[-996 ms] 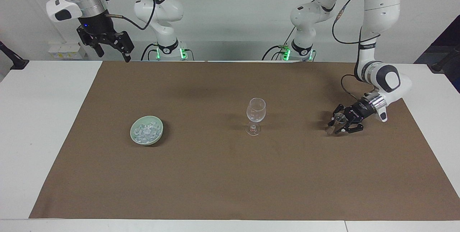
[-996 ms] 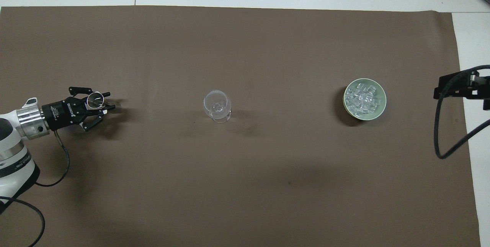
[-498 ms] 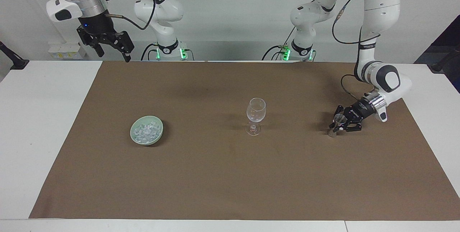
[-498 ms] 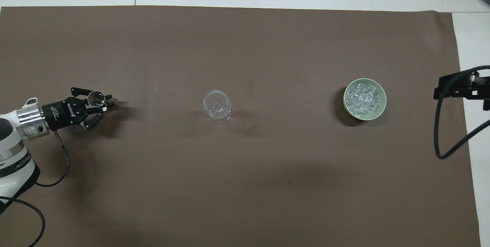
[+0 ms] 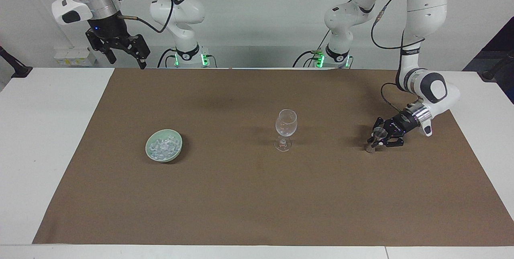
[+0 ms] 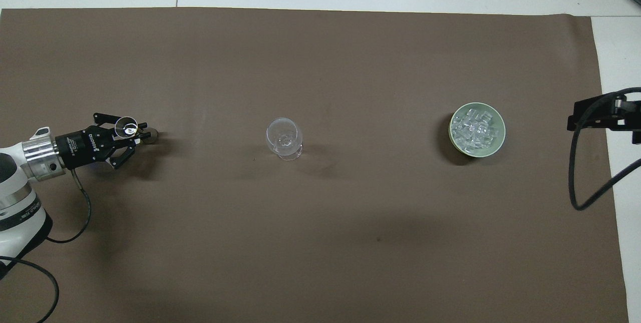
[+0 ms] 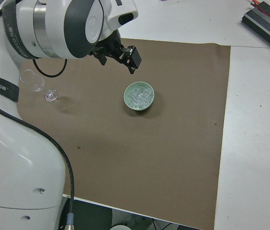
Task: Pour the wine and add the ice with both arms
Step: 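Close the left gripper on the small dark bottle, then lift the bottle with the left gripper and carry it to the clear cup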
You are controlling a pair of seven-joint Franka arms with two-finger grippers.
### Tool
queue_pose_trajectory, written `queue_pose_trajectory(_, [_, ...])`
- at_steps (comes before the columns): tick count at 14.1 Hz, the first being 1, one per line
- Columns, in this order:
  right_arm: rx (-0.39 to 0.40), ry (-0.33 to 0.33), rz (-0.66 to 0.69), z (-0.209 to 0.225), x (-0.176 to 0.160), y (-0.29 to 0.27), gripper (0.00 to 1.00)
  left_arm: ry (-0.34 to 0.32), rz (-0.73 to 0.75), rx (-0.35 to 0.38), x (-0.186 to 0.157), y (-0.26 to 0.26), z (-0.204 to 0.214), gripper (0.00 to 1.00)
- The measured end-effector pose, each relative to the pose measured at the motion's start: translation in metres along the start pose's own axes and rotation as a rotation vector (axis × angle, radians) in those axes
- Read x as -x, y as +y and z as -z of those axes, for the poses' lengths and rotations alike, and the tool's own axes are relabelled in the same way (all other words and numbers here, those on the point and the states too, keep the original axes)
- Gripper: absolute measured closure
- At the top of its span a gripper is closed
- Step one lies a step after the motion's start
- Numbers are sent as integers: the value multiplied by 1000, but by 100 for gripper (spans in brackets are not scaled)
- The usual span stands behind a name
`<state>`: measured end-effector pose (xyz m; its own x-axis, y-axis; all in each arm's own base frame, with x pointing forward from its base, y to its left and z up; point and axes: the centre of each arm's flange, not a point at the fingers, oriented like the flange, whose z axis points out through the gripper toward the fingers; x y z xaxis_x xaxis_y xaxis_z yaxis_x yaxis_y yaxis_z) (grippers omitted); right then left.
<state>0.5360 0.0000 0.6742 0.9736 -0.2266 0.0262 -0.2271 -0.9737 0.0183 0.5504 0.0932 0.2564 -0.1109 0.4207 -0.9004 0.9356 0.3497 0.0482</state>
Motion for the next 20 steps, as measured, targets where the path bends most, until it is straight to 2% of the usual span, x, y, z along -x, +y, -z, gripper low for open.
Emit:
queue_pose_trajectory(3, [0, 0, 0, 0, 0, 0, 0, -3, -10, -4, 18, 6, -4, 78])
queue_pose_trajectory(8, [0, 0, 0, 0, 0, 0, 0, -1, -36, -11, 70, 9, -6, 78])
queue_pose_trajectory(12, [0, 0, -2, 0, 0, 1, 0, 35, -58, -62, 105, 9, -18, 78])
queue_pose_trajectory(17, [3, -13, 2, -5, 2, 7, 0, 32, -93, -92, 146, 3, -34, 78])
queue_pose_trajectory(20, [4, -15, 19, -6, 3, 15, 0, 45, -66, -136, 172, -9, -52, 78])
